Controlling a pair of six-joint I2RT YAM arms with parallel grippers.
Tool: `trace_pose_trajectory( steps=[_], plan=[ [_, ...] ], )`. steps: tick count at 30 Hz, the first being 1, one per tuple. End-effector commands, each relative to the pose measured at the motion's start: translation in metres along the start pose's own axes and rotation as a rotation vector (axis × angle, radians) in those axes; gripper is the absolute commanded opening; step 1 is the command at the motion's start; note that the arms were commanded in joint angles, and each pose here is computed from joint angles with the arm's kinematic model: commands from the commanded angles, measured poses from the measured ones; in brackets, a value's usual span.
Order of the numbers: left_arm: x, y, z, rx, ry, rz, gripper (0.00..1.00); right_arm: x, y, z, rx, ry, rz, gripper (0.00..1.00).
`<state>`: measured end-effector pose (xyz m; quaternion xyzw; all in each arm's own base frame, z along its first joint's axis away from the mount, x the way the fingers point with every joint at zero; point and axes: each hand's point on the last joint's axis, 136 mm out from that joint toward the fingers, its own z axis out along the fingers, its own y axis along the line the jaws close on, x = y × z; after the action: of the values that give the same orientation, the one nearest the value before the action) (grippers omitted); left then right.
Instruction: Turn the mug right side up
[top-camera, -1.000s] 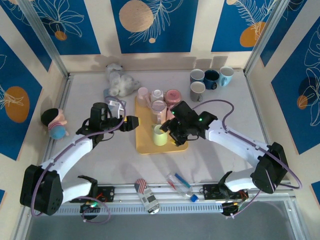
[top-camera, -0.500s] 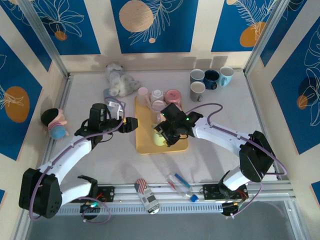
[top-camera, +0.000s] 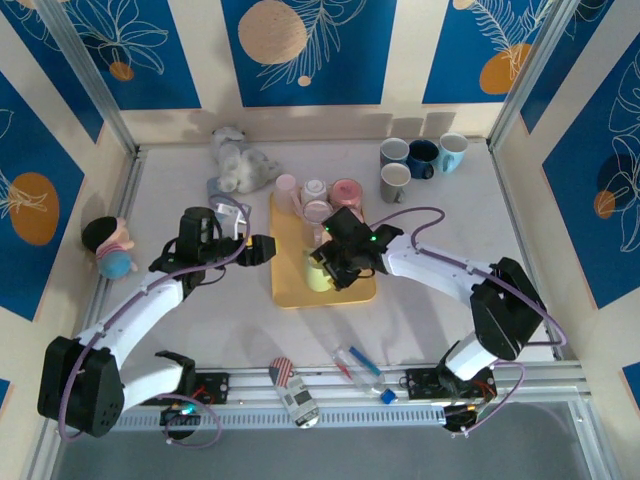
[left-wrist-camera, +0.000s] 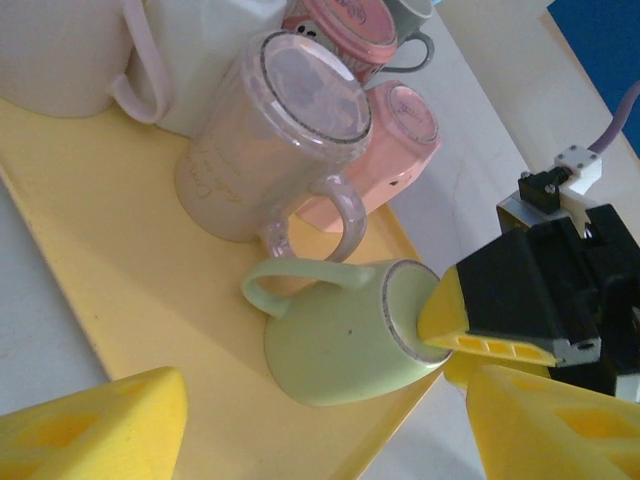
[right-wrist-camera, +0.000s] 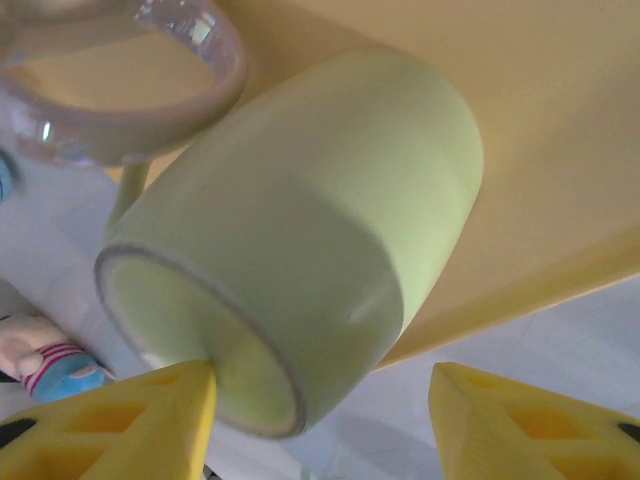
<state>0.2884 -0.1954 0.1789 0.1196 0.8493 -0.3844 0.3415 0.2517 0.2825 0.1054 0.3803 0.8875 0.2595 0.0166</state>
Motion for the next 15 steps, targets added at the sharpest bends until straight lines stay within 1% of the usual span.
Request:
trace_pose_trajectory(
  steps=[1,5,10,12,15],
  plan=[
    [0.01,0.0,-0.003,-0.018,0.026,0.025,0.74,-0.01,-0.026,0.006,0.081,0.01,-0.027,0.57],
    [0.012,0.004,-0.003,-0.036,0.029,0.028,0.74,-0.016,-0.041,0.006,0.115,0.028,-0.116,0.51],
    [0.013,0.006,-0.001,-0.045,0.038,0.028,0.74,-0.017,-0.039,0.005,0.131,0.093,-0.381,0.5],
    [0.013,0.007,0.0,-0.047,0.044,0.03,0.74,-0.013,-0.037,0.005,0.127,0.153,-0.488,0.49],
    [0.014,0.011,0.001,-0.065,0.068,0.03,0.74,-0.002,-0.037,0.006,0.107,0.265,-0.631,0.45]
  ],
)
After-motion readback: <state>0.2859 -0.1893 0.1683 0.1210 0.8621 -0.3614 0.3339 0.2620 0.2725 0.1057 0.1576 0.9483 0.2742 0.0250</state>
